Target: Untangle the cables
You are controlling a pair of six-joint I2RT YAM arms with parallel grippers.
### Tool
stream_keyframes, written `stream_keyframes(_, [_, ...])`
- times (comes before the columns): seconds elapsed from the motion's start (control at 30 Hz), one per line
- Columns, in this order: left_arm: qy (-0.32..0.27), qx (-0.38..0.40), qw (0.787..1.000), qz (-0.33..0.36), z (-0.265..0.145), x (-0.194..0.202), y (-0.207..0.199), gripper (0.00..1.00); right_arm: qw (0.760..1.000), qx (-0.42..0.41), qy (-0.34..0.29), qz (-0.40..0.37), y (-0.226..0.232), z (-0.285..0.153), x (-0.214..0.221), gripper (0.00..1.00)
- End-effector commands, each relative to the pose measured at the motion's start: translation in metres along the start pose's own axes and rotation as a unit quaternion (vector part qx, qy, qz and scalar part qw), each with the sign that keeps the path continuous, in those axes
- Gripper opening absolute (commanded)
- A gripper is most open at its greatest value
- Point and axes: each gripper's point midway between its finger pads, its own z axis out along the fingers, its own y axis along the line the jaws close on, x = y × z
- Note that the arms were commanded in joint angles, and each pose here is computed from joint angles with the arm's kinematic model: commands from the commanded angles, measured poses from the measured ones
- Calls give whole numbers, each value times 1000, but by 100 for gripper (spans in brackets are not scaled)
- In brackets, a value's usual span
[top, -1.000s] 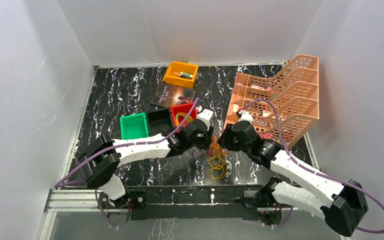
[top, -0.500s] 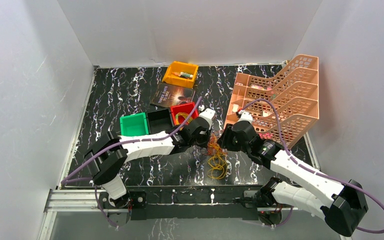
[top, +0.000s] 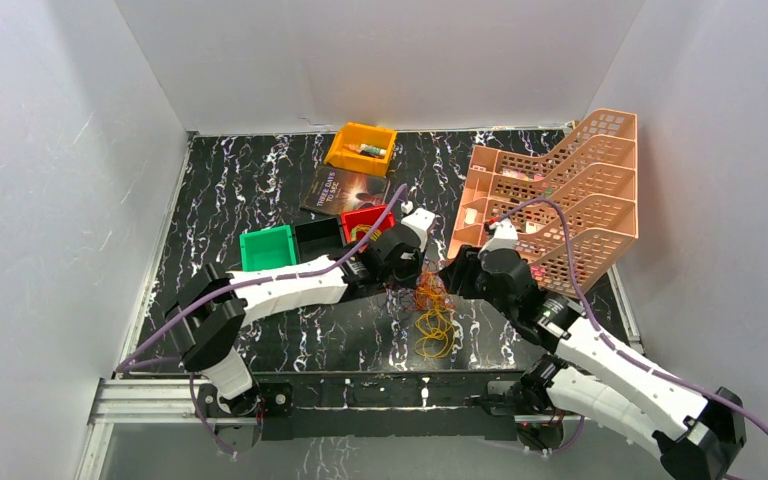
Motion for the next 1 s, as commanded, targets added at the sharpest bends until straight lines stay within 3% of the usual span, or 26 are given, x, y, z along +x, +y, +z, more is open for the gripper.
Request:
stream_keyframes(0.0, [-48,35,998,1,-37,-44,-14,0,995,-29,-83,-43,9,-8,-34,57])
stream_keyframes(0.2, [-48,51,998,6,-51,-50,-18,0,983,-62,-143,-92,15,-21,-54,60])
stream_keyframes(0.4, [-54,65,996,16,-64,-63,-23,0,971,-50,-203,-119,10,-37,-78,70])
stream_keyframes(0.7, [-81,83,993,28,-88,-85,-28,0,949,-93,-217,-210,28,-44,-85,72])
stream_keyframes(0.97, [-120,85,989,24,-110,-107,-28,0,932,-155,-254,-209,54,-51,-94,73])
